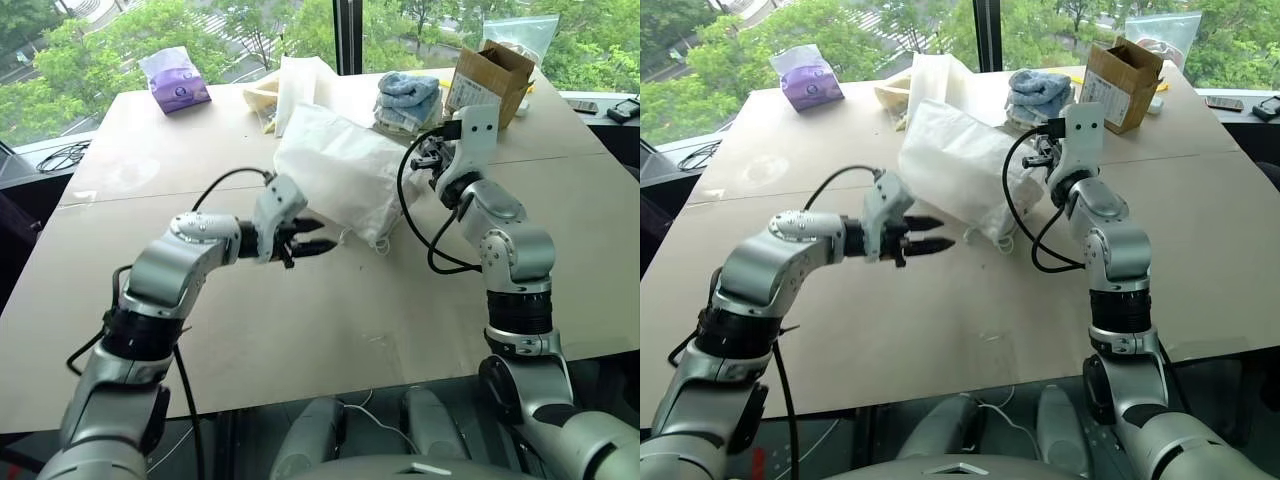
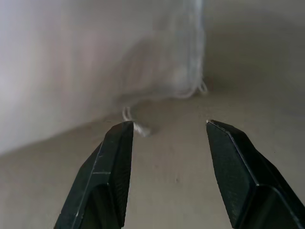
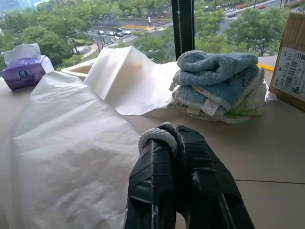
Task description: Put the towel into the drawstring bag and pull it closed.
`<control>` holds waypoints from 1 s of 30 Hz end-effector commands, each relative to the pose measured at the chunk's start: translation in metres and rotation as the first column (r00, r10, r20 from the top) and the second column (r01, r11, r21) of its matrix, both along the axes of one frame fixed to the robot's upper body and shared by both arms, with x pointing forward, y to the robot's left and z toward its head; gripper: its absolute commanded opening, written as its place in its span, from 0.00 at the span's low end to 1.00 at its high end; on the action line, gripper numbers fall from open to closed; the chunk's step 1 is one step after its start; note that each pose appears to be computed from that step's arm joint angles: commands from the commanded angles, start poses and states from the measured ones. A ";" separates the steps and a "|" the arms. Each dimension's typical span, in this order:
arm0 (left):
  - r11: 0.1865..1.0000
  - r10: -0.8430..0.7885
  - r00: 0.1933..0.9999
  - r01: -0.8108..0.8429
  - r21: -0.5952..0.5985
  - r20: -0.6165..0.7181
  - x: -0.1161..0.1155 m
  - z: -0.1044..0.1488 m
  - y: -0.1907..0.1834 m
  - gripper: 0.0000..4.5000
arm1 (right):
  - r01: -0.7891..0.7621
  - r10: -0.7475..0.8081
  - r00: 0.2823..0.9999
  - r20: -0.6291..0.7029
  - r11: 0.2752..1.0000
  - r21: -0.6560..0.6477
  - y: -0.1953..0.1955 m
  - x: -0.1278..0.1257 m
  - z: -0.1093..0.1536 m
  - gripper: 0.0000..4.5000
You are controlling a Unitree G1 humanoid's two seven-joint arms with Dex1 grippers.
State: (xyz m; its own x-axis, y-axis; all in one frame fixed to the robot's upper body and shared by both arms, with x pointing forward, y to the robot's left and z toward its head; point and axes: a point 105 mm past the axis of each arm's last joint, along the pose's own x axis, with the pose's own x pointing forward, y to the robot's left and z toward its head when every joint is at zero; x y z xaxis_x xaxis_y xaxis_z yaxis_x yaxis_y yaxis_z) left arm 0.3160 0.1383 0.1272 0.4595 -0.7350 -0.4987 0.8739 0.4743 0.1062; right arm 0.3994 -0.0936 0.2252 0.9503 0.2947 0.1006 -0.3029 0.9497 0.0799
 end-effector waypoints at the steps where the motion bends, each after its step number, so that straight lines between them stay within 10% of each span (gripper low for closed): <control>1: 0.994 -0.026 0.994 0.014 0.108 0.110 0.003 -0.006 0.018 0.55 | -0.002 0.001 0.998 0.059 1.000 0.017 0.001 -0.004 0.018 0.00; 15: 0.980 0.102 0.935 -0.036 -0.194 0.341 0.045 -0.010 -0.024 0.55 | -0.014 0.014 0.999 0.039 1.000 0.007 0.006 -0.005 0.010 0.00; 30: 0.991 0.128 0.932 -0.132 -0.012 0.339 0.067 -0.048 -0.054 0.55 | 0.005 -0.004 0.999 0.039 1.000 -0.006 0.006 -0.006 0.007 0.00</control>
State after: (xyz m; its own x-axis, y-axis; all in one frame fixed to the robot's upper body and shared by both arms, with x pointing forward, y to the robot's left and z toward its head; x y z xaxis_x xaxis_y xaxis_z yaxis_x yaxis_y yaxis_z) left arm 0.3867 0.0839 0.0965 0.7055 -0.6677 -0.2377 0.6984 0.5977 0.3937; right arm 0.3984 -0.0876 0.2168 0.9533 0.2927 0.0741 -0.2979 0.9518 0.0730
